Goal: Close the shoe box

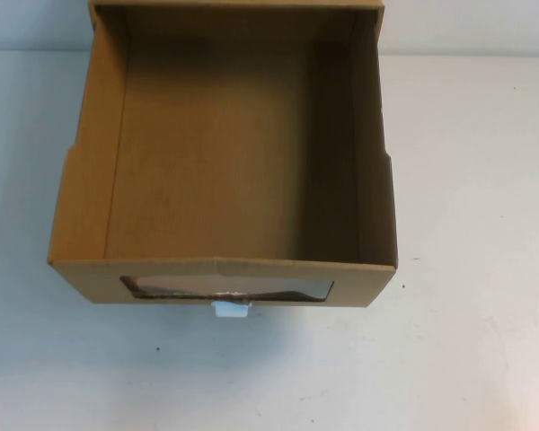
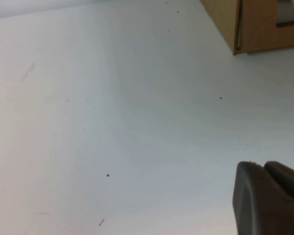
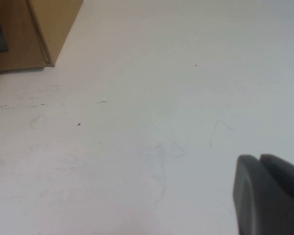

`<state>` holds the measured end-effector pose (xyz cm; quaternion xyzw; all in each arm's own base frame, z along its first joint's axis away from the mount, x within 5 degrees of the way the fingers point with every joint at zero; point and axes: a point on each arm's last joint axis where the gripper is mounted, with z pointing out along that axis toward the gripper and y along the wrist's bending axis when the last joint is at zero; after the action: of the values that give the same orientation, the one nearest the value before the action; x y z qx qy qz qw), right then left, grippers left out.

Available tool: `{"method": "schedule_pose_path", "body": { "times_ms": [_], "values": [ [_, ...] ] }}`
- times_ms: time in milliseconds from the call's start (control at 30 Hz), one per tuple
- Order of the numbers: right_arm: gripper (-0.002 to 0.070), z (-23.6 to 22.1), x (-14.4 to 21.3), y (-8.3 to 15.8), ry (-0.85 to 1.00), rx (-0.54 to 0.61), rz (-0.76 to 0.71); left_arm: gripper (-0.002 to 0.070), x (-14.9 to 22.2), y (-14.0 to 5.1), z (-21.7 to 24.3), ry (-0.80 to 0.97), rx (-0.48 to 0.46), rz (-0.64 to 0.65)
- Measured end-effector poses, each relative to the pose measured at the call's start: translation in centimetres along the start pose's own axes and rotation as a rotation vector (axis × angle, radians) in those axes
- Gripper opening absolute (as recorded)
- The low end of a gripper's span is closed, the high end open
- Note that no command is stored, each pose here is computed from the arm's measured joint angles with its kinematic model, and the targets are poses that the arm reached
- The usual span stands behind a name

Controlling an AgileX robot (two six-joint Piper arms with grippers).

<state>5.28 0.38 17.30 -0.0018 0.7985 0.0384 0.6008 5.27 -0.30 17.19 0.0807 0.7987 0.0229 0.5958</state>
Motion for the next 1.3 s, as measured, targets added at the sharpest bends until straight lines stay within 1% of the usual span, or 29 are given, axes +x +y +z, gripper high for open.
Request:
{"method": "schedule_pose_path", "body": {
  "times_ms": [400,600,733,833,900,967,1033,1167,1300],
  "values": [
    [-0.0014,0.0,0.0,0.0,0.000,0.000,0.000,-0.0005,-0.1,0.0,0.0,-0.006,0.004,-0.013],
    [-0.0014,0.0,0.0,0.0,0.000,0.000,0.000,-0.0005,-0.3,-0.3,0.0,-0.029,0.039,-0.168],
    [-0.0014,0.0,0.0,0.0,0.000,0.000,0.000,-0.0005,-0.6,-0.6,0.0,-0.058,0.073,-0.301],
    [-0.0014,0.0,0.0,0.0,0.000,0.000,0.000,-0.0005,-1.2,-0.7,-0.1,-0.112,0.105,-0.436],
    [-0.0014,0.0,0.0,0.0,0.000,0.000,0.000,-0.0005,-1.8,-0.7,-0.2,-0.169,0.126,-0.561],
    [-0.0014,0.0,0.0,0.0,0.000,0.000,0.000,-0.0005,-2.2,-0.5,-0.3,-0.223,0.133,-0.656],
    [-0.0014,0.0,0.0,0.0,0.000,0.000,0.000,-0.0005,-2.6,-0.2,-0.4,-0.274,0.123,-0.693],
    [-0.0014,0.0,0.0,0.0,0.000,0.000,0.000,-0.0005,-3.1,0.2,-0.5,-0.335,0.102,-0.717],
    [-0.0014,0.0,0.0,0.0,0.000,0.000,0.000,-0.0005,-3.1,0.2,-0.6,-0.335,0.105,-0.709]
  ]
}}
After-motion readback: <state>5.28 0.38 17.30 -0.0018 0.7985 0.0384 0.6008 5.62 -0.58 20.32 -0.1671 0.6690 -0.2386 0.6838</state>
